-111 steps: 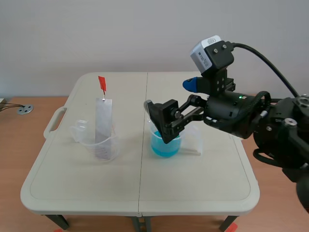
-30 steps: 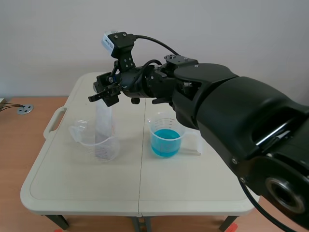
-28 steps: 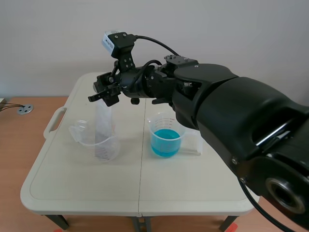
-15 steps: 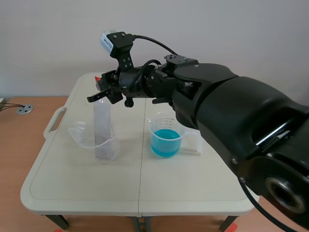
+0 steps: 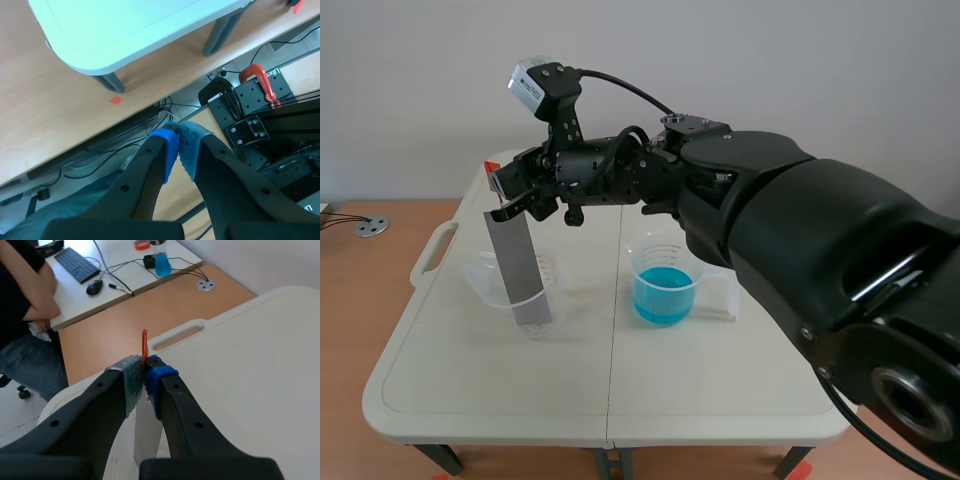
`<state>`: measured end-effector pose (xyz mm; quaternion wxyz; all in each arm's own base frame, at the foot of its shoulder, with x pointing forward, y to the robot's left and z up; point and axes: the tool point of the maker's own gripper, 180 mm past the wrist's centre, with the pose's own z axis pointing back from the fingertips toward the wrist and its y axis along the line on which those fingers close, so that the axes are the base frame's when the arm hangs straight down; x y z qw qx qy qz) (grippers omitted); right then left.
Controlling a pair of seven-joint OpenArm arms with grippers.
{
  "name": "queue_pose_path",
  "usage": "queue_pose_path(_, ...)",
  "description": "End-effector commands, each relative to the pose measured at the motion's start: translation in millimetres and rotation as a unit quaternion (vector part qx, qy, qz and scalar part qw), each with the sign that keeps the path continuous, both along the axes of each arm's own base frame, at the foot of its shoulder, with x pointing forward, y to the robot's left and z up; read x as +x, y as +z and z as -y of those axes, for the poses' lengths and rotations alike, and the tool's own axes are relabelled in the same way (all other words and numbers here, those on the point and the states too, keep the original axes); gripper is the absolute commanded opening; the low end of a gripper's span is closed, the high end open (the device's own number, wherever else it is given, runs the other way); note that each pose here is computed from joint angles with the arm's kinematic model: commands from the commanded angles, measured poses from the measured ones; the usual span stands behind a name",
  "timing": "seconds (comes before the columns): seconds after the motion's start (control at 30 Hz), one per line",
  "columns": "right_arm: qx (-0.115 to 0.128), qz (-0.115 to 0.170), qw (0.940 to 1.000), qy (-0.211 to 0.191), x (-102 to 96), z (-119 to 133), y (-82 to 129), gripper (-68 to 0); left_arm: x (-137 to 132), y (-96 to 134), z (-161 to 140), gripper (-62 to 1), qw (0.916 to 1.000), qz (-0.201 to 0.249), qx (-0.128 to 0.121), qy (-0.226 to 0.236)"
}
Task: Hold the metal plate by the orange handle, dip it into the blue solution, take it out and point at it, then put the plate back in the beaker on the left.
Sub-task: 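Lift the metal plate out of the left beaker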
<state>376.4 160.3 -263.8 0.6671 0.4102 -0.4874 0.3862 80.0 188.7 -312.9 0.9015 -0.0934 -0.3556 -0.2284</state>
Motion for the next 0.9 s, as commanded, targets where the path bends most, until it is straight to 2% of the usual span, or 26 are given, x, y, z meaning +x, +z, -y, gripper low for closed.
queue_pose_path(0.0, 0.038, 0.023, 0.9988, 0.022, -1.8, -17.9, 31.3, -66.2, 1.4, 2.9, 2.4, -58.1, 1.0000, 0.006, -0.007, 0.000)
queue_pose_path(0.03, 0.041, 0.022, 0.9984, 0.031, -4.8, -19.0, 32.3, -66.2, 1.4, 2.9, 2.4, -58.2, 1.0000, 0.006, -0.007, 0.000)
queue_pose_path(0.3, 0.053, 0.025, 0.9980, 0.025, -3.1, -14.9, 34.8, -66.2, 1.3, 2.9, 2.4, -58.1, 1.0000, 0.006, -0.007, 0.000)
queue_pose_path(0.47, 0.057, 0.036, 0.9974, 0.024, -1.8, -11.5, 40.7, -66.1, 1.3, 2.9, 2.4, -58.2, 1.0000, 0.006, -0.007, 0.000)
queue_pose_path(0.67, 0.064, 0.050, 0.9963, 0.028, -9.2, -8.2, 46.4, -66.0, 1.3, 2.9, 2.4, -58.2, 1.0000, 0.006, -0.007, 0.000)
queue_pose_path(0.87, 0.072, 0.078, 0.9938, 0.034, -19.3, -1.6, 59.3, -66.0, 1.4, 2.9, 2.4, -58.1, 1.0000, 0.006, -0.007, 0.000)
